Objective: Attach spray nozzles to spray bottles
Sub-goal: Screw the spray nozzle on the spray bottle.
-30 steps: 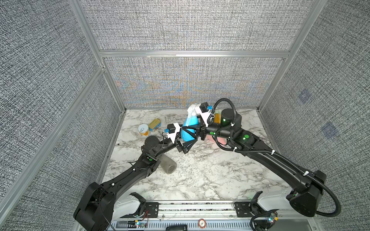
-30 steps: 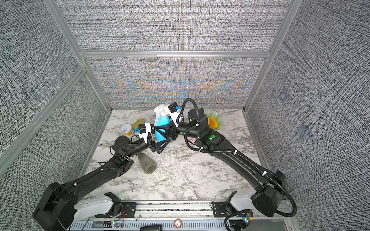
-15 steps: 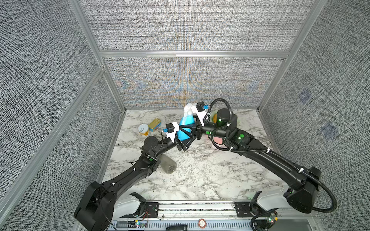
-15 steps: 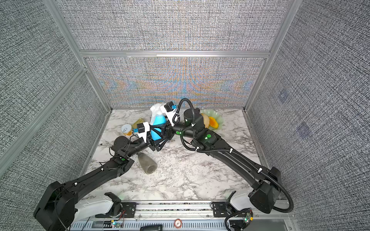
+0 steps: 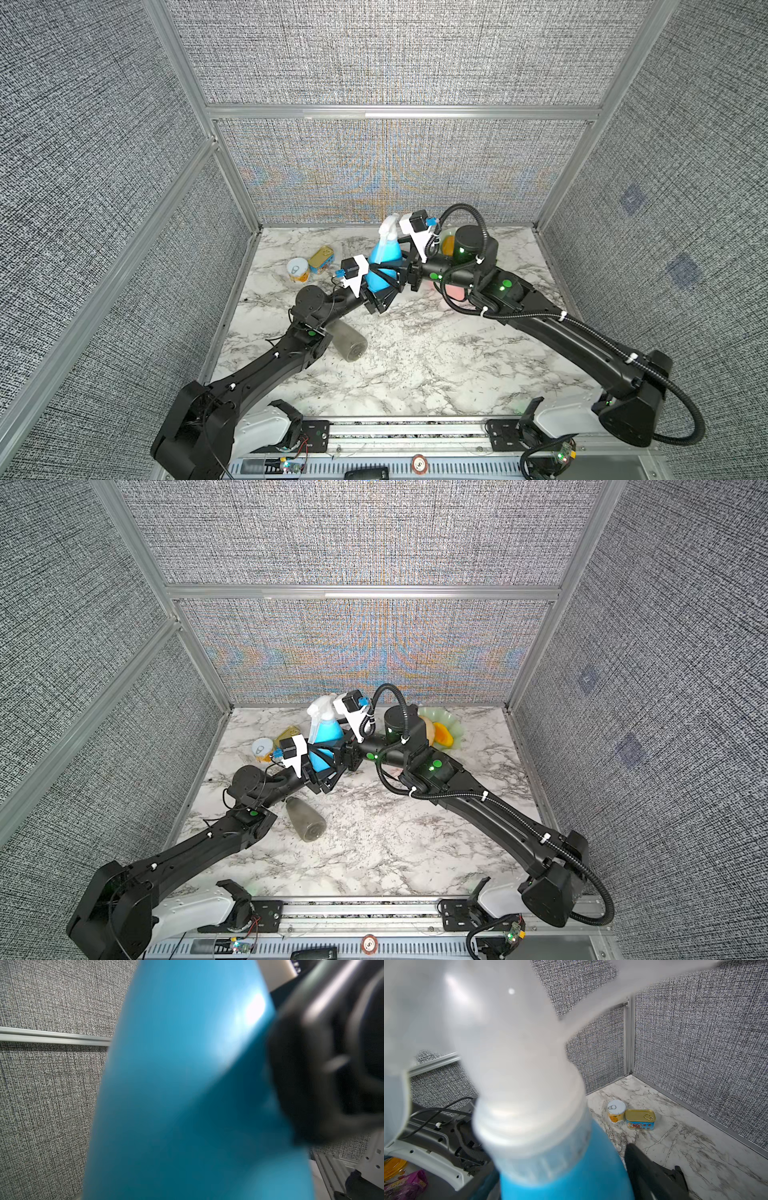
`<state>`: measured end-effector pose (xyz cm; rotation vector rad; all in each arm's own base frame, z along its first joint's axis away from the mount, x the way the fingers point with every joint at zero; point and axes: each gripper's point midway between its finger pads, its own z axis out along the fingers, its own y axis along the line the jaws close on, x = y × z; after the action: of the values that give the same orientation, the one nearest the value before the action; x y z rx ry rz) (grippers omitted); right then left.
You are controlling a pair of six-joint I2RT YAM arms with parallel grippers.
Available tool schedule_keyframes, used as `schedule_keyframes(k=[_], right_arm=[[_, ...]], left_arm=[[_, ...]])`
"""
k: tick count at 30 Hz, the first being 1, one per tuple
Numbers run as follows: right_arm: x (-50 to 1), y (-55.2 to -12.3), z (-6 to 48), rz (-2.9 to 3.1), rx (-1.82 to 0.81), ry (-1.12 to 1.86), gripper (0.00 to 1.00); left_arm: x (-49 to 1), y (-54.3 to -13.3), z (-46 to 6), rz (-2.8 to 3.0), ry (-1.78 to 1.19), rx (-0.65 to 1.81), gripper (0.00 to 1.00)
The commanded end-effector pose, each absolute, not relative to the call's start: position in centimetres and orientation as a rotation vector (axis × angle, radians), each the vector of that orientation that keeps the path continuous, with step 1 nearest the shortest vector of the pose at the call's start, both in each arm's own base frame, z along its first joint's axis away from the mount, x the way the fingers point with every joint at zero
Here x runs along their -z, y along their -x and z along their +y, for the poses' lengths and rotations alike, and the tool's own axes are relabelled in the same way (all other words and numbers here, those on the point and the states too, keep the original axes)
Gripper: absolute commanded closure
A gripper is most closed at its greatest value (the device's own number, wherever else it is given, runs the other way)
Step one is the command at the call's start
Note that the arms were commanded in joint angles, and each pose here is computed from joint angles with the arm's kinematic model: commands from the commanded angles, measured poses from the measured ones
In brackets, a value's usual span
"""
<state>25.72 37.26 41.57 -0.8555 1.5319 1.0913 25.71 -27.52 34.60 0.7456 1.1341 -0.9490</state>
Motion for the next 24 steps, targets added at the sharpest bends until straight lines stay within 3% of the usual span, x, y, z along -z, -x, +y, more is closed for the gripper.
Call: schedule_keyframes(k=[1, 11, 19, 24], right_arm=[[-41.6, -24.5, 37.2, 1.533, -1.118, 0.898, 0.14], [-40.3, -23.1, 34.6, 1.585, -1.014, 0.937, 0.14], [-42.2, -23.1, 32.3, 1.544, -0.998, 1.005, 0.38], [-44.9, -23.7, 31.8, 1.48, -1.043, 1.023, 0.38]], left_arm=[[-35.0, -26.4, -26.9, 1.131, -0.696, 0.914, 0.22], [-35.3, -26.1, -27.1, 1.122, -0.706, 0.936, 0.24], [-35.3, -25.4, -27.7, 1.116, -0.749, 1.001, 0.26], [-35.3, -25.2, -27.9, 1.117, -0.764, 1.02, 0.28]])
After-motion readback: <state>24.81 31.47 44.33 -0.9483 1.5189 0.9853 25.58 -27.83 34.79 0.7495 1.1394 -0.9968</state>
